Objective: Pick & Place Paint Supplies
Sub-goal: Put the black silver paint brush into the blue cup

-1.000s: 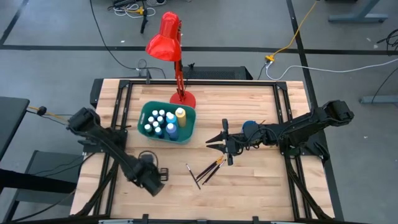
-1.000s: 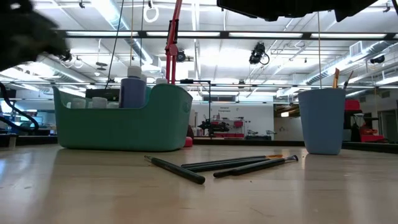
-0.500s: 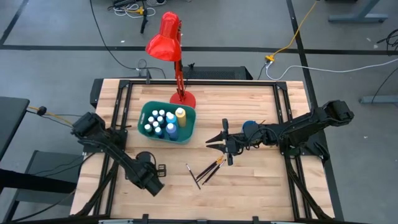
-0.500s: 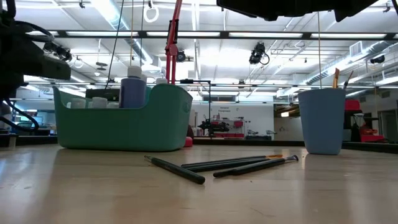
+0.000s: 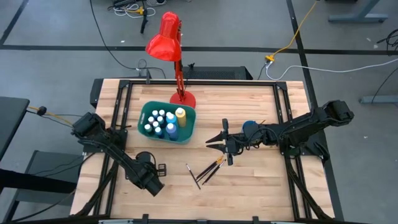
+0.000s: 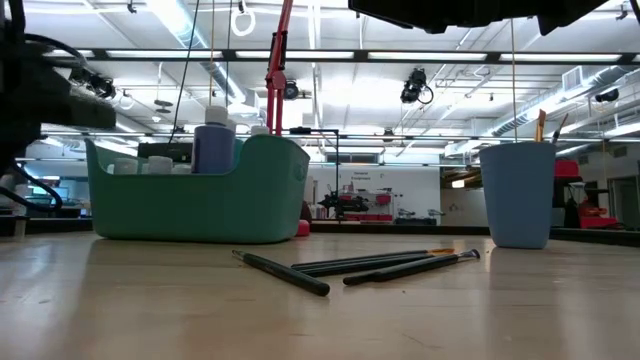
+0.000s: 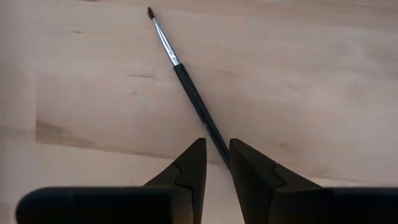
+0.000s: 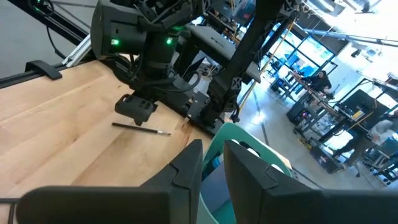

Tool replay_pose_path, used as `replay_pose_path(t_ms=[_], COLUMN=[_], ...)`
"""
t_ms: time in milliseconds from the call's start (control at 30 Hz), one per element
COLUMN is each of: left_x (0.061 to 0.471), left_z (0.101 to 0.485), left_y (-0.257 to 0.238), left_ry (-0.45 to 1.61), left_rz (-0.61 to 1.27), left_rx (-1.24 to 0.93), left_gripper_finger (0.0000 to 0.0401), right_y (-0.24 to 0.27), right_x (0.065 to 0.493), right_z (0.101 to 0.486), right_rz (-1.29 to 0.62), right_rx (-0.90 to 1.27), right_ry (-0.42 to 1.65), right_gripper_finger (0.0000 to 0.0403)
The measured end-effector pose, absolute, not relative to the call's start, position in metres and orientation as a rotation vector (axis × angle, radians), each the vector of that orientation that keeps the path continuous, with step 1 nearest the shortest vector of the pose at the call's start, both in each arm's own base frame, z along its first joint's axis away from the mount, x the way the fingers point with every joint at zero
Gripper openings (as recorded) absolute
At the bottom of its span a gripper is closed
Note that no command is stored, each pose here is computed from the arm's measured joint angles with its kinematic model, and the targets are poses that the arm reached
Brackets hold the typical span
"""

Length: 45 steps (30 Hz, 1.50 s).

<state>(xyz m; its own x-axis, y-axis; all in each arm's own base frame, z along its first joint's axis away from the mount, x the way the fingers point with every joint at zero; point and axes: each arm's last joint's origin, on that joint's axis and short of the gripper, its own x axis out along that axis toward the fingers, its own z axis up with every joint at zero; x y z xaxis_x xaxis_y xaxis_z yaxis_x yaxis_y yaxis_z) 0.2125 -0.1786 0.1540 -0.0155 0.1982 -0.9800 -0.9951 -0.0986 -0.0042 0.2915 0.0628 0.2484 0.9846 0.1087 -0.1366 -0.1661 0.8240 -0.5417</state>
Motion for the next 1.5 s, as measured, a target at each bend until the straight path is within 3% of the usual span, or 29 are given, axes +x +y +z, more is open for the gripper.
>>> replay_pose_path(t_ms=[467, 800, 1133, 1500], left_x=[0.210, 0.212, 0.217, 0.212], left_z=[0.136, 0.135, 0.104, 0.096], left_y=[-0.172, -0.170, -0.178, -0.190], left_ry=[1.016, 0.954, 0.847, 0.753], left_rz=[1.364, 1.220, 1.238, 1.216], left_rx=[-1.150, -0.968, -0.784, -0.688], left_gripper_finger=[0.0082, 0.0082, 0.0082, 0.0082], right_y=[0.063, 0.063, 0.063, 0.063], right_x=[0.292, 0.291, 0.291, 0.291], right_z=[0.248, 0.248, 0.248, 0.248], right_rz=[0.146, 0.147, 0.147, 0.147], right_rx=[-0.586, -0.586, -0.585, -0.585], right_ry=[0.101, 0.101, 0.105, 0.101], right_gripper_finger=[0.0078, 0.0078, 0.0078, 0.0078])
